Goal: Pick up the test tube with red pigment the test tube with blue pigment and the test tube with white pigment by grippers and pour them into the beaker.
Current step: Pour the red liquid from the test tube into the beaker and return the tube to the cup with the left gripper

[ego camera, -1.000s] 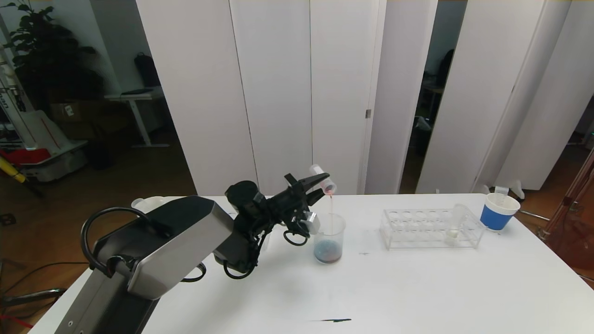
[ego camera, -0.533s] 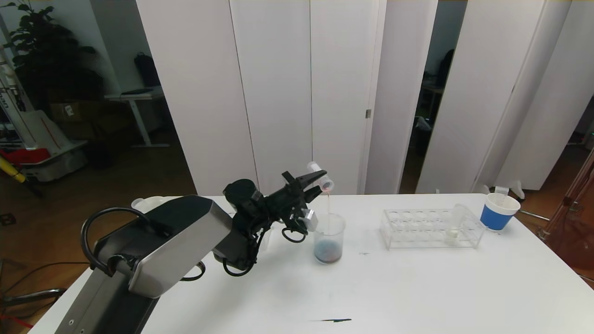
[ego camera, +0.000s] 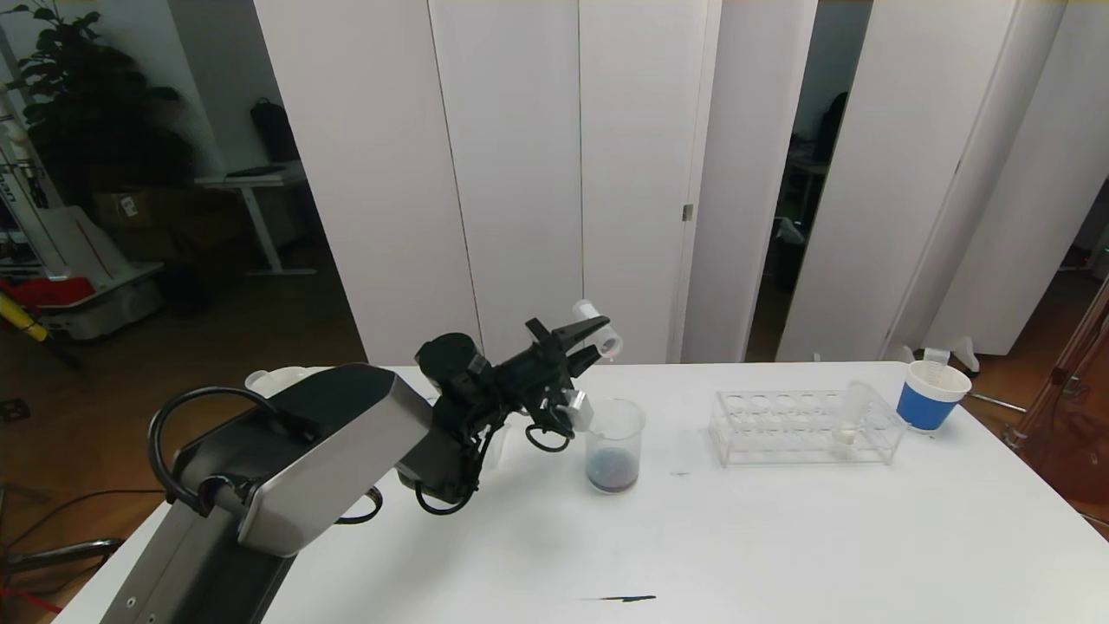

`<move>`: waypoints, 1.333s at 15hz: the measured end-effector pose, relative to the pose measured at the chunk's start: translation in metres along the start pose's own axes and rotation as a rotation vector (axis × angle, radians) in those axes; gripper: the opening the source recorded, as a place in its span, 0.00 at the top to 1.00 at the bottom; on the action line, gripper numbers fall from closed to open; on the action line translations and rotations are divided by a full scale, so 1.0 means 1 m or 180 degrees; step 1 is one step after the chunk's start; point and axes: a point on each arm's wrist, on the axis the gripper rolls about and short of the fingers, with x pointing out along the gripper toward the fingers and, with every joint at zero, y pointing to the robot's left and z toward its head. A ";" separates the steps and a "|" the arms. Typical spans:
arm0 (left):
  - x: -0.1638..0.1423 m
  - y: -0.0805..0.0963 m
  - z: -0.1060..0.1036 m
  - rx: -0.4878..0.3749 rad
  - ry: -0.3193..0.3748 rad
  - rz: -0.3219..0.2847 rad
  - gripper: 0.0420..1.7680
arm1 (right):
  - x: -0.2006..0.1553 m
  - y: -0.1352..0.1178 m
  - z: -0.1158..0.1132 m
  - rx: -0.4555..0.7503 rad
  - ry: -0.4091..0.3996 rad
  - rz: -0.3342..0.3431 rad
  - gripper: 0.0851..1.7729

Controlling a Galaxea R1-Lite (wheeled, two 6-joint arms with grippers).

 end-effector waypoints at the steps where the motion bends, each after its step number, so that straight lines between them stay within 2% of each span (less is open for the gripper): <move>1: 0.000 0.000 0.000 -0.0001 0.0000 0.0002 0.70 | 0.000 0.000 0.000 0.0000 0.0000 0.0001 0.01; 20: 0.004 0.017 0.003 -0.0011 0.0018 0.0091 0.70 | 0.000 0.000 0.000 0.0000 0.0000 0.0003 0.01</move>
